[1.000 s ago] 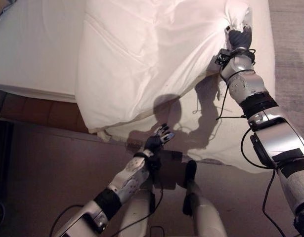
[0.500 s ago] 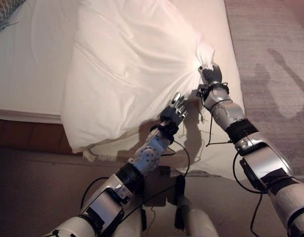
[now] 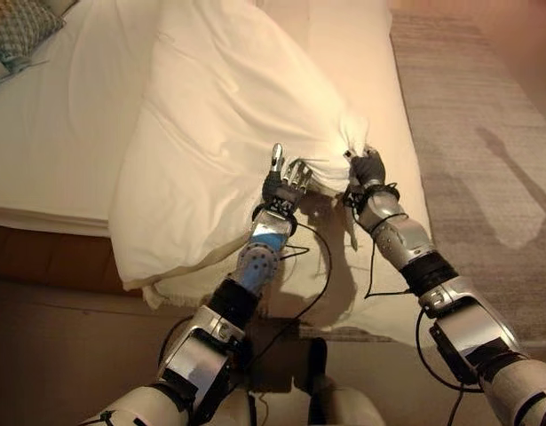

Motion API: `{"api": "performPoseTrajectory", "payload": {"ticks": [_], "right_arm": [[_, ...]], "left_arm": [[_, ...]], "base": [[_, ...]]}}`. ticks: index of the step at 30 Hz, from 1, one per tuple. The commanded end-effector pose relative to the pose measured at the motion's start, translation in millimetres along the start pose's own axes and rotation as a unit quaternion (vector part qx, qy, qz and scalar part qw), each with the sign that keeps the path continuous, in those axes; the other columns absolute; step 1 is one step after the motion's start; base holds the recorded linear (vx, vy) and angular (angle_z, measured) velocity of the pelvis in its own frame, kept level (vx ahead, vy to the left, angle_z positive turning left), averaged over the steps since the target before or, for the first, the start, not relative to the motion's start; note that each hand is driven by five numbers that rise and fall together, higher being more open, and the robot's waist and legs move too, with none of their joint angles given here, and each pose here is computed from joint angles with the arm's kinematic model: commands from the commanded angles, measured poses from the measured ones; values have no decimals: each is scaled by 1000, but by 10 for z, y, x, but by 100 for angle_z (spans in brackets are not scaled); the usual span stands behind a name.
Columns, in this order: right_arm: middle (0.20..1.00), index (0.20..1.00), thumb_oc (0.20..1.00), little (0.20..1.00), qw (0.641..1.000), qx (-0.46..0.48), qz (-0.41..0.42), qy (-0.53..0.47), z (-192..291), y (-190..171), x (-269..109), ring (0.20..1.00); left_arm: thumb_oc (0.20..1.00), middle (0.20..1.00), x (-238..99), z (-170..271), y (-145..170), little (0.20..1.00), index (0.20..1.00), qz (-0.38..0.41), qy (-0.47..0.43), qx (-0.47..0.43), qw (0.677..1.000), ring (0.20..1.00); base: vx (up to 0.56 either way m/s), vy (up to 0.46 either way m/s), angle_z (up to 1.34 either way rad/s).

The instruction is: Make the bed

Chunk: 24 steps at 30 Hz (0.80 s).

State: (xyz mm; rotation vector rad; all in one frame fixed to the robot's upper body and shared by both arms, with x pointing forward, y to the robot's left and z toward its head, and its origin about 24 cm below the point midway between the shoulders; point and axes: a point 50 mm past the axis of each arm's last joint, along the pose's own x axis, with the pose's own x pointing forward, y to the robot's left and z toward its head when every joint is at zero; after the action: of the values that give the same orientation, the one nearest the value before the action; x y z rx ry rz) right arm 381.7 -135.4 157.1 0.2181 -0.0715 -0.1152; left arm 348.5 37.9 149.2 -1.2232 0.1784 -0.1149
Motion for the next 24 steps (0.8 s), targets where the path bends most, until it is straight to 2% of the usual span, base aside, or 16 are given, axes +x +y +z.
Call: {"api": "performPoseTrajectory", "payload": {"ticks": [1,8,10,17,24], "right_arm": [[200,200,200,200,997,18,-74,-24,-154,-406,-116,200],[200,200,200,200,992,46,-117,-33,-135,-536,-124,200],[200,200,200,200,991,39,-122,-46,-67,-587,-104,200],[200,200,200,200,988,36,-135,-59,34,-651,-56,200],[200,200,200,200,985,-19,-138,-98,365,-800,63,200]], "left_arm": [[1000,1000,85,178,320,1000,1000,72,-84,13,994,1000],[1000,1000,42,178,537,1000,1000,119,-89,38,988,1000],[1000,1000,-26,109,641,1000,1000,115,-70,69,988,1000],[1000,1000,-199,-76,821,1000,1000,110,-31,65,991,1000],[1000,1000,-641,-356,1079,1000,1000,33,92,167,981,1000]], "base": [[36,-31,-1],[4,-7,2],[0,0,0],[0,0,0],[-2,0,1]]}}
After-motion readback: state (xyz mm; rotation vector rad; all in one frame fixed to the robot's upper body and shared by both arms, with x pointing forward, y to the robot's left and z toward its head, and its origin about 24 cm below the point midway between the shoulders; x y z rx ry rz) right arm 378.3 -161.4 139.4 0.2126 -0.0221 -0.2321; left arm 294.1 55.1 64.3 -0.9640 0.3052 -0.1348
